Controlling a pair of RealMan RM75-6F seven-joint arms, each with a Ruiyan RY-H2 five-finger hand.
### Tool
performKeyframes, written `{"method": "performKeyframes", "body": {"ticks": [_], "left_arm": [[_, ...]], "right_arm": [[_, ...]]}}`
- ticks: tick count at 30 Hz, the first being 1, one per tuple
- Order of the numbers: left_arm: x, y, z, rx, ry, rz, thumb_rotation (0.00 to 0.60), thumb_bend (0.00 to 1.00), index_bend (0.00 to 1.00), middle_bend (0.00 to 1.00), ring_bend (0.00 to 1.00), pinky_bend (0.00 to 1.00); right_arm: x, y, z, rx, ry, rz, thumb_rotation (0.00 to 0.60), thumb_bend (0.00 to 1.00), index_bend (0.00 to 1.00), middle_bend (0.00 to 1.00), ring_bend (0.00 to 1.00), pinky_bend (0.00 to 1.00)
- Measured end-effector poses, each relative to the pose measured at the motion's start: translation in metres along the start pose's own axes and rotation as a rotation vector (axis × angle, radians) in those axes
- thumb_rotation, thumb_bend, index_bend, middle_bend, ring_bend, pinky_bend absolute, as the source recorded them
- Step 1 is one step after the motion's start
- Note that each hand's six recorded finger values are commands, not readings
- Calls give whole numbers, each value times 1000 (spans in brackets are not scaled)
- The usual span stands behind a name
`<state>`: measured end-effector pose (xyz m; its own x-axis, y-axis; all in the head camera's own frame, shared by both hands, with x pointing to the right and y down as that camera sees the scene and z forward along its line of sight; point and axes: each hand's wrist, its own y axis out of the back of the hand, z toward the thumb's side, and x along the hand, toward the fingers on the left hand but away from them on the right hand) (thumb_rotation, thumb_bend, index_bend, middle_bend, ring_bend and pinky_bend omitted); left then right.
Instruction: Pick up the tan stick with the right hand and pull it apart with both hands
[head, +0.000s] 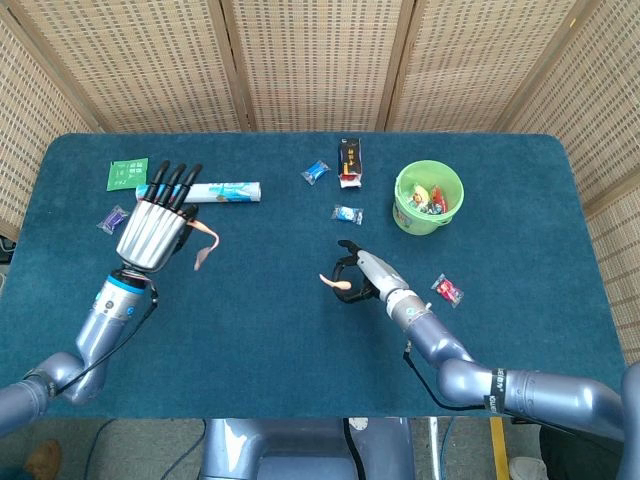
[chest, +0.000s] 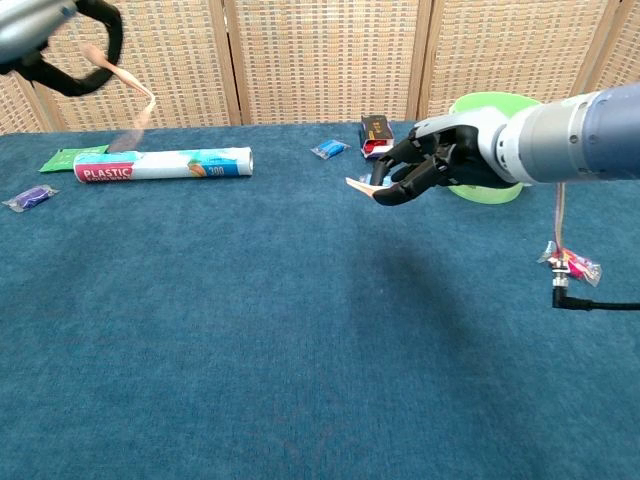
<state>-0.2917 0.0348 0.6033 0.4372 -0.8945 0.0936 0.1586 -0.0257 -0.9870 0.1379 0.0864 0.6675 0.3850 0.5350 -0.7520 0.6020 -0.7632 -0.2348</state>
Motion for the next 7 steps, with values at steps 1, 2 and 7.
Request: {"method": "performKeyframes", "body": {"ticks": [1, 2, 7], "left_arm": [[-1, 2, -6, 5, 10, 2, 600, 592, 817, 0, 0, 0], [-1, 4, -13, 13, 24, 5, 600, 593, 817, 0, 0, 0], [-6, 12, -48, 29, 86, 3, 600, 593, 817, 0, 0, 0]], "right_arm": [[1, 2, -2, 1, -4, -3, 600, 575, 764, 113, 0, 0], [3, 4, -5, 4, -10, -8, 600, 575, 764, 113, 0, 0], [13, 18, -25, 10, -46, -35, 600, 575, 764, 113, 0, 0]]}}
